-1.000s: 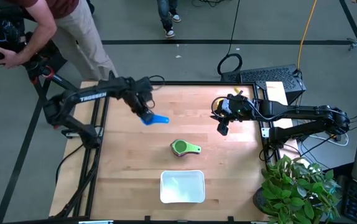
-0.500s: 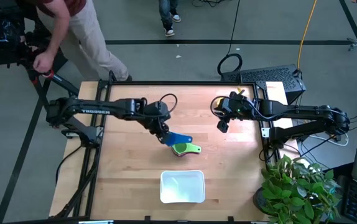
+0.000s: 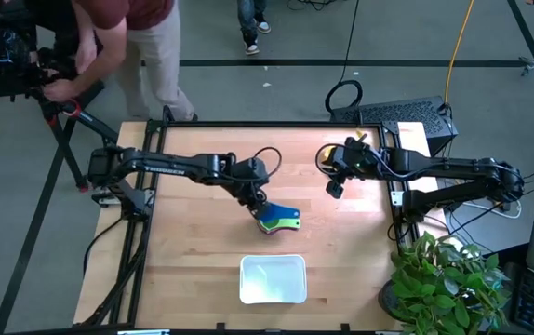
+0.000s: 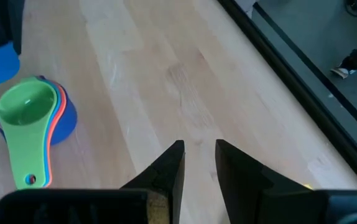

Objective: Nest measuring cups in basket
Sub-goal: Stack the blue measuring cup on top of the green measuring cup

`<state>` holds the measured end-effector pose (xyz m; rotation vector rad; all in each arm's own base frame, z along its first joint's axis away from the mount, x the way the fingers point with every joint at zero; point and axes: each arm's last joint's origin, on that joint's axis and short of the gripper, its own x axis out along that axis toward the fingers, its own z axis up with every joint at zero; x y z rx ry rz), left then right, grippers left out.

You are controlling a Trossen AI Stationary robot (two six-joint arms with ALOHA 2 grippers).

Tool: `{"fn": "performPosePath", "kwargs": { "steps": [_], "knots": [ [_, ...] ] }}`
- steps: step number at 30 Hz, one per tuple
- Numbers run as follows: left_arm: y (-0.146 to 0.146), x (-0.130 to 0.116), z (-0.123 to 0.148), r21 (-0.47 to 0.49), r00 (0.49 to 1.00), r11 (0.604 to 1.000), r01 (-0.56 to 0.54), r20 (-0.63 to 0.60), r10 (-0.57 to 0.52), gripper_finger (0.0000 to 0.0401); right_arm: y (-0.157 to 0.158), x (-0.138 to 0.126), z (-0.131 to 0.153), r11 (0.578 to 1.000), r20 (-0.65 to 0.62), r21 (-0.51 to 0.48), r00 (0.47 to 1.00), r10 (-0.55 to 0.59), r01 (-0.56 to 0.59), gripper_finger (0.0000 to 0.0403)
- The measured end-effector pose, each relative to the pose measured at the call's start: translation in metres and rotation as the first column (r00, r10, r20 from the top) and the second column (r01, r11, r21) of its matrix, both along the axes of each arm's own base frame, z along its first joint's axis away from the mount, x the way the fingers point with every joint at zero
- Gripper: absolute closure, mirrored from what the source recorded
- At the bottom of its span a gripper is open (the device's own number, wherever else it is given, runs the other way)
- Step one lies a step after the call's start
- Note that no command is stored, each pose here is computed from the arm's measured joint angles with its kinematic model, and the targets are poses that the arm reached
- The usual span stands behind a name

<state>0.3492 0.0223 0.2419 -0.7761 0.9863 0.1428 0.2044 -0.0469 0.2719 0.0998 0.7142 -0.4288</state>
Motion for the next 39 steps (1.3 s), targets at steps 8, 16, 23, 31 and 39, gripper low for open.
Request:
{"fn": "performPosePath", "kwargs": {
  "steps": [8,16,23,31,39],
  "knots": [
    [-0.001,0.009,-0.019,0.010,0.999,1.000,0.023,-0.037,-0.022,0.0394,0.000,0.000,0.000,1.000,0.002,0.000,1.000,0.000,0.000,0.0318],
    [-0.005,0.017,-0.035,0.027,0.997,0.999,0.037,-0.064,-0.035,0.0394,0.000,0.000,0.000,1.000,0.003,-0.001,1.000,-0.002,0.002,0.0318],
    [-0.004,0.015,-0.044,0.072,0.992,0.997,0.029,-0.126,-0.019,0.0380,0.000,0.000,0.000,1.000,0.004,-0.002,1.000,-0.002,0.002,0.0318],
    [-0.004,0.016,-0.047,0.088,0.991,0.994,0.060,-0.125,-0.049,0.0372,0.000,0.000,0.000,1.000,0.003,-0.002,1.000,-0.002,0.002,0.0318],
    [-0.004,0.016,-0.047,0.089,0.990,0.993,0.082,-0.124,-0.070,0.0338,0.000,0.000,0.000,1.000,0.003,-0.002,1.000,-0.002,0.002,0.0318]
  ]
}}
